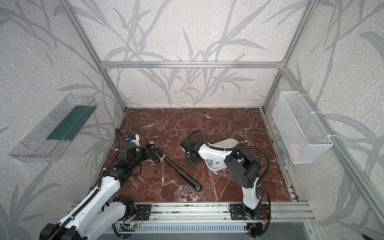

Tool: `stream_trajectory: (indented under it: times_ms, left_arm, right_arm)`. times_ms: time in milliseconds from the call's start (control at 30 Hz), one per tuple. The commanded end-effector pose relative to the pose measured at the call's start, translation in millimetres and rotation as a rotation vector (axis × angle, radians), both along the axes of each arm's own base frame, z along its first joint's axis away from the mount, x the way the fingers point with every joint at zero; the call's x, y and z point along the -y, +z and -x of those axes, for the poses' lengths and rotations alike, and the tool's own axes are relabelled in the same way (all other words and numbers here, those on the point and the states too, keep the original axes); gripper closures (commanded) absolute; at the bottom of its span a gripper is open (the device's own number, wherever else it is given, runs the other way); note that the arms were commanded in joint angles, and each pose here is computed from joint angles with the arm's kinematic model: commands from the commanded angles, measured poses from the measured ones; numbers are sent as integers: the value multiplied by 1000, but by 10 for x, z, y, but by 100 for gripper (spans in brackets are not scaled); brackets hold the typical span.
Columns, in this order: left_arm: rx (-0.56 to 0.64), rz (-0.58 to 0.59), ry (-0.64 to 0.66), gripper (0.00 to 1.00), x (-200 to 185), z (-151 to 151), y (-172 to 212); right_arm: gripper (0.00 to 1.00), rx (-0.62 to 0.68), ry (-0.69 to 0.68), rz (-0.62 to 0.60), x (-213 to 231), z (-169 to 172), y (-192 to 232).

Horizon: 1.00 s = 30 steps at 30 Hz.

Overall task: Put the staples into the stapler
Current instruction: 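Carry the staple strip toward the black staple channel with the right gripper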

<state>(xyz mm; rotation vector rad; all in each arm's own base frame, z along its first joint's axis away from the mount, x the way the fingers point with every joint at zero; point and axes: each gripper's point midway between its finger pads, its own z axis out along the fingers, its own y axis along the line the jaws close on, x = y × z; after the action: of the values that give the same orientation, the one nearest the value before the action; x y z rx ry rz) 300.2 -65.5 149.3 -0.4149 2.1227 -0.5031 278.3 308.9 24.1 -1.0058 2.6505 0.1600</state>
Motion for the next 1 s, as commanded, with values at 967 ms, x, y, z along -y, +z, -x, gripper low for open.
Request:
stream_trajectory:
  times_ms: [967]
  left_arm:
    - [95, 16, 8, 32, -12, 7, 321]
  right_arm:
    - [79, -55, -48, 72, 268, 150, -161]
